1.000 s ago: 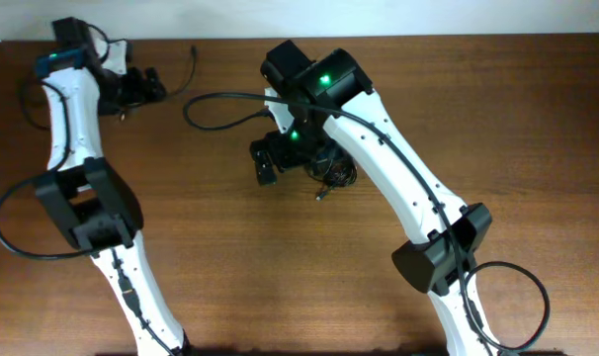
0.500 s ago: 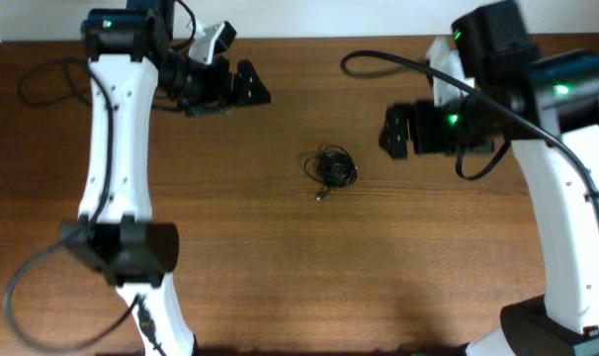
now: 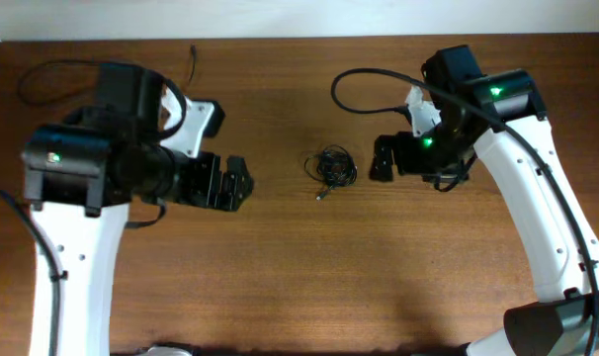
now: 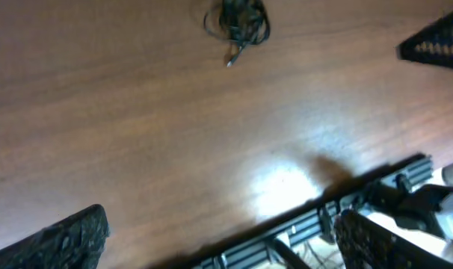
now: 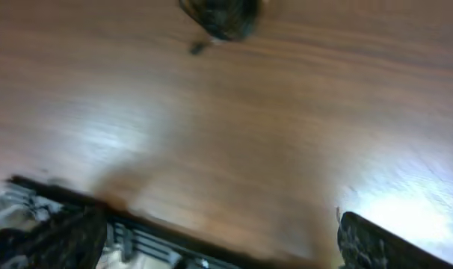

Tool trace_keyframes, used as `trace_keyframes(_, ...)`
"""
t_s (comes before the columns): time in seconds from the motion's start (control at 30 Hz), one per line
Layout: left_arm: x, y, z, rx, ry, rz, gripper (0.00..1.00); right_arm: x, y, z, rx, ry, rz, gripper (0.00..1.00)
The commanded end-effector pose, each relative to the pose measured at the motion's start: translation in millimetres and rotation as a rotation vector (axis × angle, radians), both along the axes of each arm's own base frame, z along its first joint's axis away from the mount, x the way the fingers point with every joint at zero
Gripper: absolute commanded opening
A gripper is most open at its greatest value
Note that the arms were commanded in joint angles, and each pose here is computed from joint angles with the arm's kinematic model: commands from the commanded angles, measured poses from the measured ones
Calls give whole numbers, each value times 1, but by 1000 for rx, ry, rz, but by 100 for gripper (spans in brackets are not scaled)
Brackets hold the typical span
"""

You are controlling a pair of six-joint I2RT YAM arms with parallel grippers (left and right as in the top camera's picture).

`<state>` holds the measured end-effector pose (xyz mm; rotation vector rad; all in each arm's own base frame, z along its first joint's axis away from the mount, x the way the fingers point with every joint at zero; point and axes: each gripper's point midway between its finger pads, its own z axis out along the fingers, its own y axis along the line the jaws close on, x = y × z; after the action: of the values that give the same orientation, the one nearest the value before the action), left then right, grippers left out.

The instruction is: Untangle cables

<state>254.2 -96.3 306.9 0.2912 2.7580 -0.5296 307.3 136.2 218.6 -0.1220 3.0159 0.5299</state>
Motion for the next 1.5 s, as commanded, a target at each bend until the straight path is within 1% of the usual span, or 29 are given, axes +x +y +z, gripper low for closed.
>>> trace_keyframes(0.0, -7, 3, -30, 6, 72, 61, 99, 2, 25, 14, 150, -24, 29, 99)
trace_keyframes(0.07, -7, 1, -54, 0, 133, 87, 99, 4, 32, 15, 150, -49, 53, 98)
trace_keyframes(0.13, -21, -6, -78, -36, 235, 72, 99, 9, 44, 17, 164, -91, 84, 98)
trace_keyframes(0.2, -33, -8, -93, -49, 311, 68, 99, 14, 57, 21, 179, -137, 116, 98)
trace_keyframes(0.27, -44, -6, -94, -42, 346, 70, 98, 20, 67, 25, 194, -185, 139, 99)
trace_keyframes(0.3, -49, -5, -89, -41, 326, 70, 98, 23, 68, 26, 195, -193, 129, 98)
trace_keyframes(0.37, -60, -3, -73, -50, 253, 68, 98, 31, 54, 19, 116, -187, 21, 98)
trace_keyframes(0.4, -71, -1, -61, -58, 190, 66, 99, 33, 49, 18, 87, -190, -1, 98)
trace_keyframes(0.5, -102, 16, -37, -22, 14, 91, 99, 33, 49, 18, 88, -193, 0, 98)
trace_keyframes(0.6, -126, 21, -17, -70, -141, 154, 99, 32, 52, 19, 106, -190, 5, 99)
trace_keyframes(0.7, -136, 27, -9, -63, -223, 165, 99, 33, 52, 19, 109, -184, -10, 98)
trace_keyframes(0.77, -139, 29, -7, -62, -240, 167, 99, 33, 54, 18, 116, -164, -54, 99)
trace_keyframes(0.83, -138, 29, -7, -63, -245, 168, 99, 34, 57, 14, 107, -159, -44, 99)
trace_keyframes(0.9, -130, 27, -1, -72, -285, 167, 99, 33, 65, 4, 98, -135, -26, 98)
trace_keyframes(1.0, -124, 30, 3, -63, -316, 177, 99, 35, 79, -16, 81, -98, 5, 81)
trace_keyframes(1.07, -122, 36, 2, -31, -324, 197, 99, 42, 87, -38, 44, -77, 19, 74)
trace_keyframes(1.1, -121, 37, 2, -26, -325, 201, 99, 46, 89, -48, 40, -63, 19, 66)
trace_keyframes(1.17, -120, 37, 3, -28, -334, 201, 99, 56, 94, -68, 30, -47, 20, 57)
trace_keyframes(1.23, -116, 36, 6, -33, -351, 201, 99, 65, 101, -92, 17, -49, 83, 57)
trace_keyframes(1.27, -114, 36, 8, -35, -360, 201, 99, 67, 101, -103, 6, -45, 121, 62)
trace_keyframes(1.33, -110, 35, 9, -38, -369, 201, 99, 67, 102, -129, -20, -31, 230, 67)
trace_keyframes(1.4, -104, 34, 4, -35, -356, 201, 99, 69, 95, -147, -76, -18, 253, 67)
trace_keyframes(1.47, -94, 33, -7, -22, -311, 200, 99, 71, 89, -160, -120, -11, 274, 68)
